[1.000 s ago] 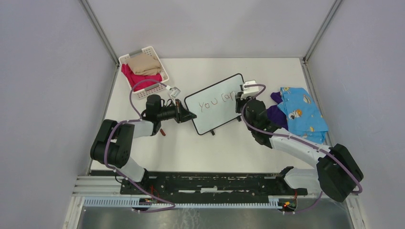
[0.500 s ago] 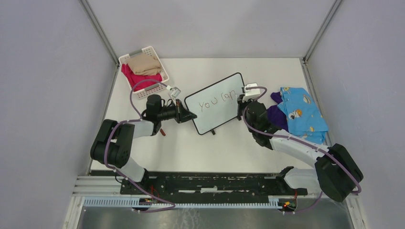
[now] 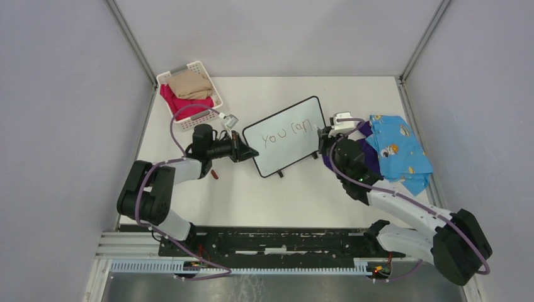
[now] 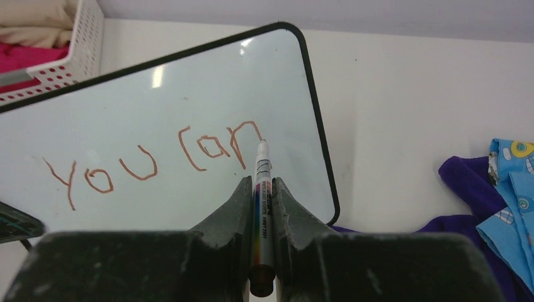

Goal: Write a sentence on the whiteboard

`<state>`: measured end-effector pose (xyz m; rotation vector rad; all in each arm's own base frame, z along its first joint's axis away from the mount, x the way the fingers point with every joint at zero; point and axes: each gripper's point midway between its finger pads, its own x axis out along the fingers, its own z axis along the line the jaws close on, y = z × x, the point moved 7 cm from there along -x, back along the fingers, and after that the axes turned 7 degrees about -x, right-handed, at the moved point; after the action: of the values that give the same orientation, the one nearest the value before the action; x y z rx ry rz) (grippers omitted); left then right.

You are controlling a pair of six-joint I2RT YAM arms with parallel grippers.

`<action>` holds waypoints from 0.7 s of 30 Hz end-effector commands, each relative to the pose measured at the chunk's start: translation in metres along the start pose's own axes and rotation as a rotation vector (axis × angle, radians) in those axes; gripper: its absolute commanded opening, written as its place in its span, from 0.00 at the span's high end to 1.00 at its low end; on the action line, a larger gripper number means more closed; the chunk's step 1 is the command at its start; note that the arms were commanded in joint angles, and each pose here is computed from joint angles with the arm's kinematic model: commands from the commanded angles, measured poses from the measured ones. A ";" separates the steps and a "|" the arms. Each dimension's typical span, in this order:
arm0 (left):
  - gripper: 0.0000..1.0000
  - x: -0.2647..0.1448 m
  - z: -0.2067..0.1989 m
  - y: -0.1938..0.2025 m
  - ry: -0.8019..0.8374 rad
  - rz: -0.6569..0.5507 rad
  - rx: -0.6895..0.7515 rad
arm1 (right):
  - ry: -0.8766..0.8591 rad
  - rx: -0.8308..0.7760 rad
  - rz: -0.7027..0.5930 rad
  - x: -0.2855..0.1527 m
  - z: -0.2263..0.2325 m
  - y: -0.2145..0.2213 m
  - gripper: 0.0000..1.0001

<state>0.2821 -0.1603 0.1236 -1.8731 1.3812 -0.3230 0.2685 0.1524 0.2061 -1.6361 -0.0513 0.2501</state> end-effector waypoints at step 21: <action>0.03 -0.122 -0.010 -0.056 -1.065 -0.386 -0.021 | -0.132 0.153 -0.137 -0.060 -0.012 -0.035 1.00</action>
<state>0.2736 -0.0927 0.1585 -1.8611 0.7210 0.2545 0.2223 0.1318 0.2422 -1.4898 -0.1903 0.2433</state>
